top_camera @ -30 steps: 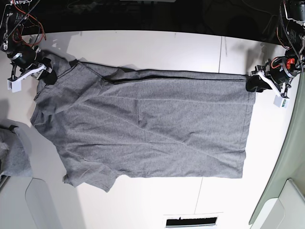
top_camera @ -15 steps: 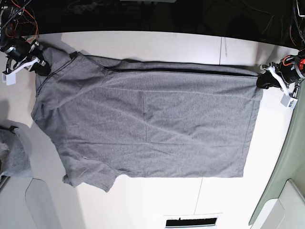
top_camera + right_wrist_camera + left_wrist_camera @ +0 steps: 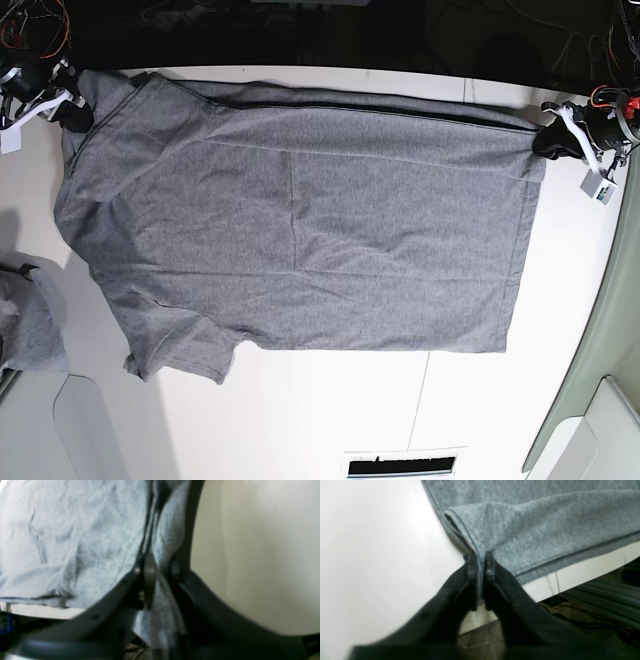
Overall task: Layout the t-shirt on the table in an organized manner, then fold the t-shirt properly
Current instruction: 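Regrasp the shirt's opposite side edge with both grippers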
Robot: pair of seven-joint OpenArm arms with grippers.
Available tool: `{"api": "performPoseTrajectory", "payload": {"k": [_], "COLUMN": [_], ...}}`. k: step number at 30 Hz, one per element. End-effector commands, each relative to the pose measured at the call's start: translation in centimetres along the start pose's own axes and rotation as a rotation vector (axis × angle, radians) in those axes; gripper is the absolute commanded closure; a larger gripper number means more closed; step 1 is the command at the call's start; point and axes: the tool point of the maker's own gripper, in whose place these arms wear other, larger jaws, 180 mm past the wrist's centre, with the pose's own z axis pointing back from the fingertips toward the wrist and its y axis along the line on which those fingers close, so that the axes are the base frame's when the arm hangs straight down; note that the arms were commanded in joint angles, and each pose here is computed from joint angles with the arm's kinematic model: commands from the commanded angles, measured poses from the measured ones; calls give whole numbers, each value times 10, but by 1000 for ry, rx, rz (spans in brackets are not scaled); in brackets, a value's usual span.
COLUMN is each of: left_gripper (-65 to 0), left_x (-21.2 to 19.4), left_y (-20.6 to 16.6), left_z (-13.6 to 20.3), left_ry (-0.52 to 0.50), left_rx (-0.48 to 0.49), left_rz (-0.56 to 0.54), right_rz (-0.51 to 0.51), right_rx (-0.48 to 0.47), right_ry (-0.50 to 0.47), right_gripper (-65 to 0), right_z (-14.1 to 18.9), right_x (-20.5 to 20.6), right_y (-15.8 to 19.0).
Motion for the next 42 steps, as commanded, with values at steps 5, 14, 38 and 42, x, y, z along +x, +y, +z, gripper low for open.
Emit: {"api": "performPoseTrajectory", "payload": {"k": [5,14,38,42], "left_gripper": [-267,-267,-322,-359], "left_x": [17,40,79,95], "left_y": [2,-4,-18,-12], "left_z": [7,11,20,19], "left_ry": [-49,-124,-237,-273], "left_rx": [-10,-50,-68,-25], "left_rz": [-8,10,-61,-115], "right_rz": [14,82,260,182], "right_rx": [-20,-84,-279,-291], "right_ry": [-102,-245,-281,-188], "right_gripper": [-246,-246,-246,-244], "right_z": [14,33,-106,-125], "right_x": [30,85,267,245], "right_y": [-9,-26,27,12]}}
